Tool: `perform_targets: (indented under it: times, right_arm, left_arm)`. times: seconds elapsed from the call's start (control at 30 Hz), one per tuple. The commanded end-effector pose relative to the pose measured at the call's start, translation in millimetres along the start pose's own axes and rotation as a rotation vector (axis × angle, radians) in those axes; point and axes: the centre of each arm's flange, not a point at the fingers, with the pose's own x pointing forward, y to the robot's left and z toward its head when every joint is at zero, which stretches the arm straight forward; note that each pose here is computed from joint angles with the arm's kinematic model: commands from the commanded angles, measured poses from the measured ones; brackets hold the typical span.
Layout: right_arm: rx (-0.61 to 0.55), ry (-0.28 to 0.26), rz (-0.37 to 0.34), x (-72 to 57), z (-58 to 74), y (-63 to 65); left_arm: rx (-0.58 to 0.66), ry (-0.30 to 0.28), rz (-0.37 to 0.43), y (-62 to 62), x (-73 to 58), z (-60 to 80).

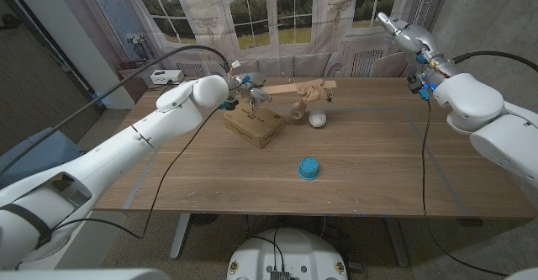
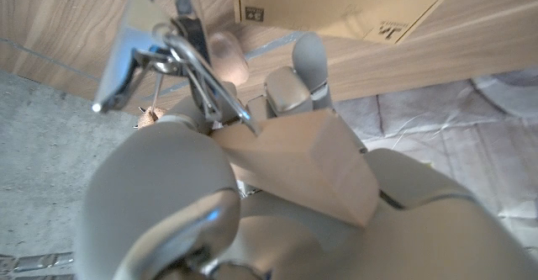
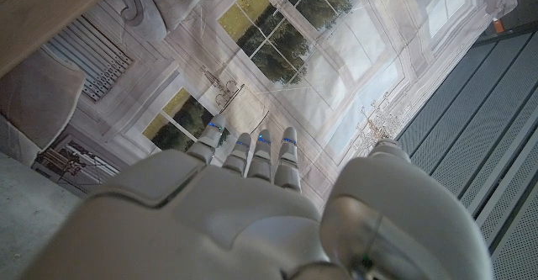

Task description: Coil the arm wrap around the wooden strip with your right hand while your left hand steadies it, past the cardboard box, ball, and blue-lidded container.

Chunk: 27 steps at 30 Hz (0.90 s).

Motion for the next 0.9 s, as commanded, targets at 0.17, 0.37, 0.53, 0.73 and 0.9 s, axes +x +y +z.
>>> perform_targets:
  times: [0.17,0.37,0.53,0.73,0.9]
  right_arm:
    - [0.029,-0.032,-0.015,7.2,-4.6,6.0]
    - [0.030,-0.032,-0.009,10.1,-5.0,9.1]
    - [0.028,-0.036,-0.005,11.8,-3.7,11.4]
    - [0.027,-0.037,-0.002,13.4,-2.6,14.1]
    - [0.024,-0.041,-0.002,14.1,-2.0,15.8]
  left_arm:
    - [-0.174,0.237,-0.174,-6.9,-14.9,-51.6]
    - [-0.237,0.278,-0.231,-12.6,-15.0,-66.0]
    - [-0.274,0.303,-0.275,-16.5,-13.3,-75.9]
    - [-0.299,0.341,-0.344,-21.4,-8.6,-85.9]
    - [-0.314,0.384,-0.422,-24.4,-3.4,-93.8]
